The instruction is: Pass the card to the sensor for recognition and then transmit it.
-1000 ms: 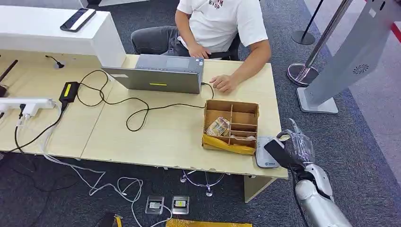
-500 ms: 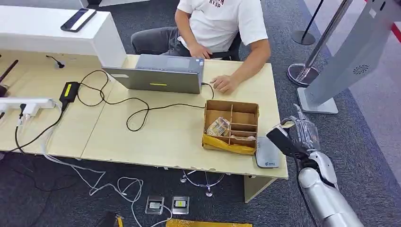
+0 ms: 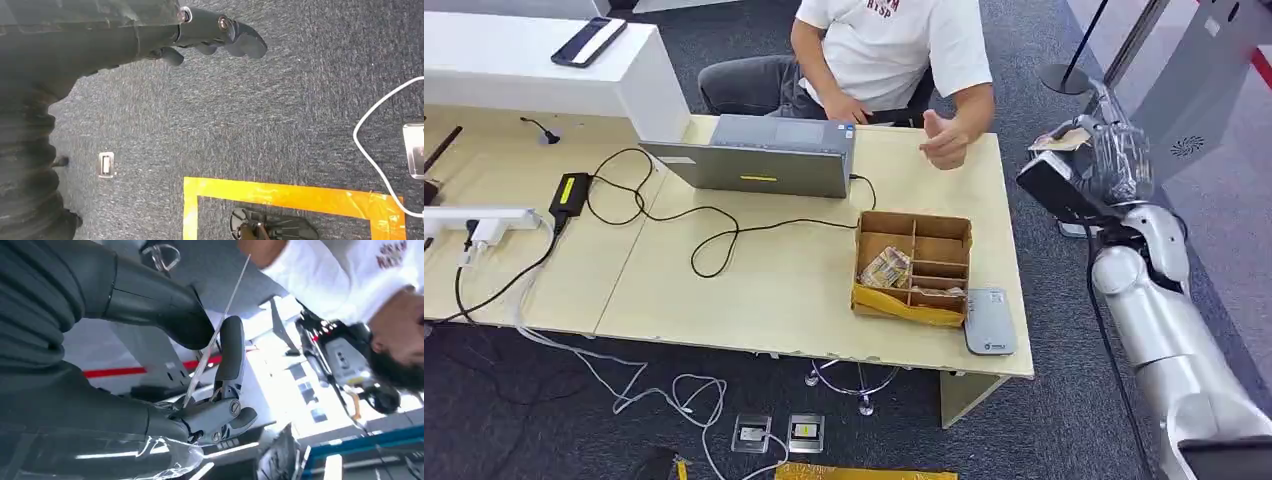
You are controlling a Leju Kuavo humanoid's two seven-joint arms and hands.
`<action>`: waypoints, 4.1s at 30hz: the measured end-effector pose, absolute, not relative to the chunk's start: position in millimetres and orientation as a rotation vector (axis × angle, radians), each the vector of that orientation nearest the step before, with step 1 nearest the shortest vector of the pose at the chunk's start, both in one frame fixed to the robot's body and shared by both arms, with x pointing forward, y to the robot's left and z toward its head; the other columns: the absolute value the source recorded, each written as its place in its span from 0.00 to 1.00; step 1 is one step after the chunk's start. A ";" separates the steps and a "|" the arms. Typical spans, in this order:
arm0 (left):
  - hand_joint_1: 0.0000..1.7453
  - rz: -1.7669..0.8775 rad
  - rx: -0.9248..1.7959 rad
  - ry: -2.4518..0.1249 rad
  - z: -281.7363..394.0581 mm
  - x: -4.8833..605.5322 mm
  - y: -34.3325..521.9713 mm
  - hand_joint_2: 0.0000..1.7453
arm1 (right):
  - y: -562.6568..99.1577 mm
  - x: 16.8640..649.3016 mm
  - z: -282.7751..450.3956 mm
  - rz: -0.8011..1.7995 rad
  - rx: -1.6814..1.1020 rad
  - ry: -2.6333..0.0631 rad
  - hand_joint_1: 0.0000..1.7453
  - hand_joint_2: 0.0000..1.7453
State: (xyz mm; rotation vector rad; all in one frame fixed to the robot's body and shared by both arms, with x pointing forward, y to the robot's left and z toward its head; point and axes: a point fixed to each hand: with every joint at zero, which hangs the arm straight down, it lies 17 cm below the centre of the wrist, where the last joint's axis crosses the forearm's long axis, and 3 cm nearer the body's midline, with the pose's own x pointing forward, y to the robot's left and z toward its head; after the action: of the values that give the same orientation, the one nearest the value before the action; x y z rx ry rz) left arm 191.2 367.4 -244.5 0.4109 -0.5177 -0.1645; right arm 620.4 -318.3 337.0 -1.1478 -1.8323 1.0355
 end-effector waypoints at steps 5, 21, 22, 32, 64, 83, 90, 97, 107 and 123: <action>0.00 -0.177 0.405 -0.527 -243.1 196.7 365.5 1.00 | -292.2 636.5 371.8 1.115 -1.157 -1.850 1.00 1.00; 0.00 -0.193 0.406 -0.536 -241.0 202.7 368.5 1.00 | -218.2 653.0 306.1 1.322 -1.033 -1.699 1.00 1.00; 0.00 -0.194 0.406 -0.536 -241.1 202.6 368.5 1.00 | -217.2 653.1 303.8 1.324 -1.027 -1.694 1.00 1.00; 0.00 -0.200 0.407 -0.535 -241.1 202.1 371.0 1.00 | -221.2 653.7 273.2 1.336 -1.011 -1.619 0.00 1.00; 0.00 -0.172 0.416 -0.516 -244.2 190.4 373.9 1.00 | -173.2 559.4 272.9 0.855 -0.122 -1.885 0.00 1.00; 0.00 -0.172 0.413 -0.516 -244.3 190.4 373.2 1.00 | -207.8 531.5 189.2 0.982 -0.256 -1.754 0.00 1.00; 0.00 -0.172 0.411 -0.516 -244.4 190.5 372.7 1.00 | -211.7 531.6 185.2 0.998 -0.275 -1.738 0.00 1.00; 0.00 -0.172 0.398 -0.515 -245.0 190.2 370.8 1.00 | -227.5 525.9 144.3 1.172 -0.504 -1.622 0.00 1.00; 0.00 -0.170 0.396 -0.504 -246.1 188.3 370.7 1.00 | -267.5 534.8 123.8 1.435 -1.041 -1.422 0.00 1.00; 0.00 -0.176 0.396 -0.507 -245.7 189.7 370.3 1.00 | -263.7 521.1 94.6 1.561 -1.035 -1.347 0.00 1.00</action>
State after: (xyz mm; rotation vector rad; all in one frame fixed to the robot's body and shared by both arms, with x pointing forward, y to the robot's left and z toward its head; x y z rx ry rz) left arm 189.7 370.3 -245.7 0.3961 -0.5066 -0.1759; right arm 521.1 -263.7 94.6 -1.0350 -1.3470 1.5605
